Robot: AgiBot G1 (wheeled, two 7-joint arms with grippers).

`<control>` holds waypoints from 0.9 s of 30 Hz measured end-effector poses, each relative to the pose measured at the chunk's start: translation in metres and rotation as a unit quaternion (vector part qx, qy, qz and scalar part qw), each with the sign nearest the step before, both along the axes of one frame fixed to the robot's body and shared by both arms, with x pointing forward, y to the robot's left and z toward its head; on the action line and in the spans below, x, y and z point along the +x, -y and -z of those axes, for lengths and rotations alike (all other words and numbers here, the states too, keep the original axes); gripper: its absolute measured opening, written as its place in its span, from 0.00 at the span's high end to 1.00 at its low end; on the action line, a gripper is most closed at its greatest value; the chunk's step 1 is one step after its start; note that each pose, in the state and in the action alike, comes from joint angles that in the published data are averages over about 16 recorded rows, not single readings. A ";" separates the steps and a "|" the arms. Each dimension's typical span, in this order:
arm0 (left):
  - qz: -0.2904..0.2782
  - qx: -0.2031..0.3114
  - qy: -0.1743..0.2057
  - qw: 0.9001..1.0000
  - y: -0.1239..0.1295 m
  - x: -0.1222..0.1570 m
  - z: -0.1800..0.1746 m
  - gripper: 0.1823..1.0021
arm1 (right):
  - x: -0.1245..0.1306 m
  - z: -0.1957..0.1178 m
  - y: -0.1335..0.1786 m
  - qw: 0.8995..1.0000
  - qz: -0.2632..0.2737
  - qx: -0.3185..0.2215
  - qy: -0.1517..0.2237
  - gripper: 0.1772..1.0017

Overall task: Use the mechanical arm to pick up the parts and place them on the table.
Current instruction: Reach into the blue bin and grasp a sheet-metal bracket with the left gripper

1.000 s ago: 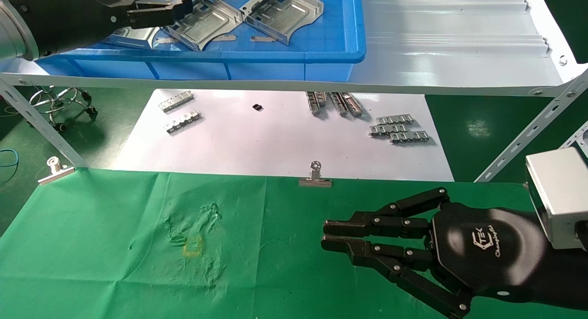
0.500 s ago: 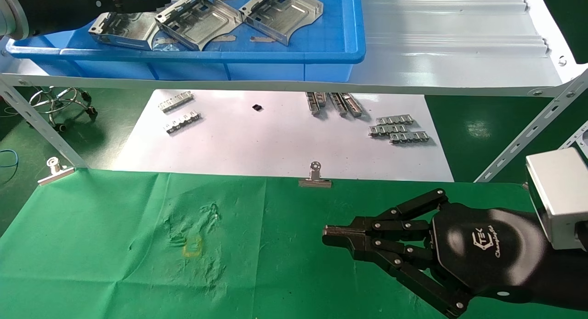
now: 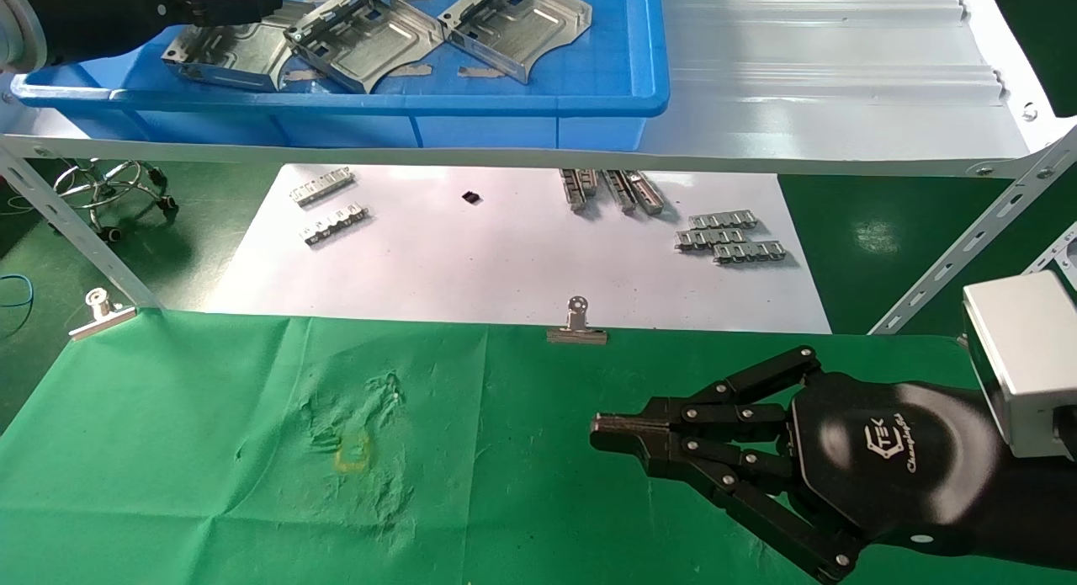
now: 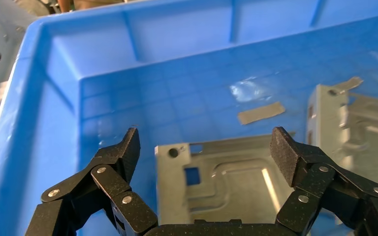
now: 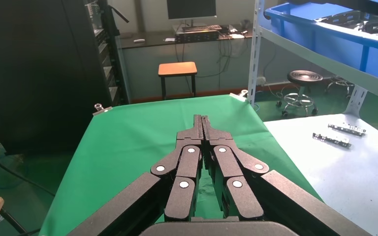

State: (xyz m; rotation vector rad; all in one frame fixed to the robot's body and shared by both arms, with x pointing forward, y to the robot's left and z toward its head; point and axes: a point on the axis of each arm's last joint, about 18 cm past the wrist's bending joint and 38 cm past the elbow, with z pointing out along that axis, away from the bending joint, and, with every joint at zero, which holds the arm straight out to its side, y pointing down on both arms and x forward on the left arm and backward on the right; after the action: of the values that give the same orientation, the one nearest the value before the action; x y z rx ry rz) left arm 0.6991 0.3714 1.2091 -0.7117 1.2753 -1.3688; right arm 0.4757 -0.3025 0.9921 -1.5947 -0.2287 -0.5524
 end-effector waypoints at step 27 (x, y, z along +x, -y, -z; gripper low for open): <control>-0.032 0.001 -0.010 0.999 -0.011 0.011 0.015 0.58 | 0.000 0.000 0.000 1.000 0.000 0.000 0.000 0.98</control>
State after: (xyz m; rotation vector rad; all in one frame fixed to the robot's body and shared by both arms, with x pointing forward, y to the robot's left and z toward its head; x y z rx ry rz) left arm 0.7097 0.3826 1.1945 -0.7601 1.2580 -1.3120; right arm 0.4757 -0.3025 0.9921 -1.5947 -0.2287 -0.5524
